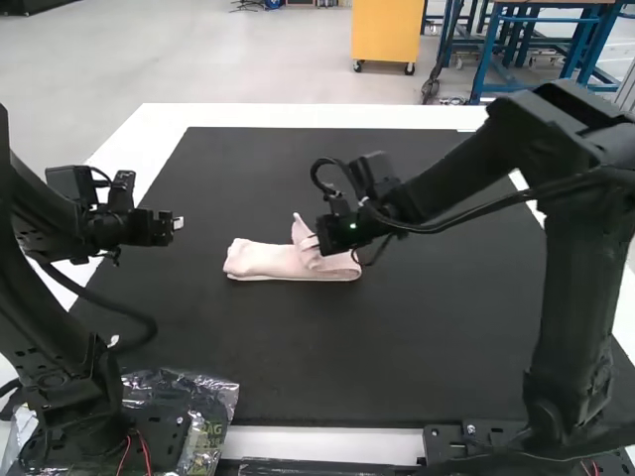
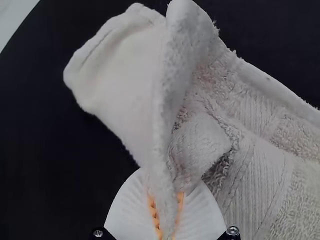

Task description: Fold the towel.

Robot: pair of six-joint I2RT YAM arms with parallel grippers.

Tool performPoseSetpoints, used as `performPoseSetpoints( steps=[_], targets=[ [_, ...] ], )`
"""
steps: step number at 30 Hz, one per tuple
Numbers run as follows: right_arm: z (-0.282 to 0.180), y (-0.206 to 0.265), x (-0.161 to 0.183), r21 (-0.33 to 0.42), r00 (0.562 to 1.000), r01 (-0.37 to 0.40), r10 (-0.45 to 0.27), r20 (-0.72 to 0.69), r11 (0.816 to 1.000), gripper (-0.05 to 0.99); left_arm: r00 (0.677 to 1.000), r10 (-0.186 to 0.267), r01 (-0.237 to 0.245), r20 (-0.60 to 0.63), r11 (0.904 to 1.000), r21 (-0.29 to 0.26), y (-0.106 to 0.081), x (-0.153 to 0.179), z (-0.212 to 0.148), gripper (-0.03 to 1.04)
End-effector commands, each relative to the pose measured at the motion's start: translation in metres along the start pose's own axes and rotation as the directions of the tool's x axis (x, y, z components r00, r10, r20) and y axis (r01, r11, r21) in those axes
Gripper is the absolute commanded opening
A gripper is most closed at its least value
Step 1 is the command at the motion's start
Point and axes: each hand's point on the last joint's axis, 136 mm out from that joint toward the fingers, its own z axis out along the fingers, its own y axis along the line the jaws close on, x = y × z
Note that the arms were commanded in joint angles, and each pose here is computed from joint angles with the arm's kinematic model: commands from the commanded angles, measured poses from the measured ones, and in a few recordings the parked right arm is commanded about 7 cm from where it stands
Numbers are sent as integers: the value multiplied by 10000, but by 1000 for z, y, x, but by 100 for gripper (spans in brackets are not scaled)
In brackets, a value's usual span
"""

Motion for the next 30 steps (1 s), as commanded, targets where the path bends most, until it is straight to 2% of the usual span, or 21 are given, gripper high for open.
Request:
performPoseSetpoints(
  steps=[1, 17, 25, 27, 30],
  targets=[
    [13, 12, -16, -155, 9997, 102, -99, 205, 9998, -3, 9997, 184, -185, 167, 9998, 40, -2, -1, -3, 97],
    [65, 29, -24, -599, 9997, 247, -243, 79, 9979, -3, 9998, 171, -172, 125, 9998, 98, -5, 6, -4, 97],
    [82, 43, -33, -928, 9998, -73, 87, 151, 9957, -2, 9999, 136, -136, 22, 9998, 151, -7, 9, -4, 97],
    [84, 46, -37, -1021, 9992, -337, 358, 186, 9942, 6, 9999, 128, -128, 32, 9998, 133, -7, 11, -5, 97],
    [87, 59, -42, -1276, 9992, -275, 311, 259, 9914, 22, 10000, 78, -77, -47, 9999, 139, -8, 16, -6, 97]
  ],
)
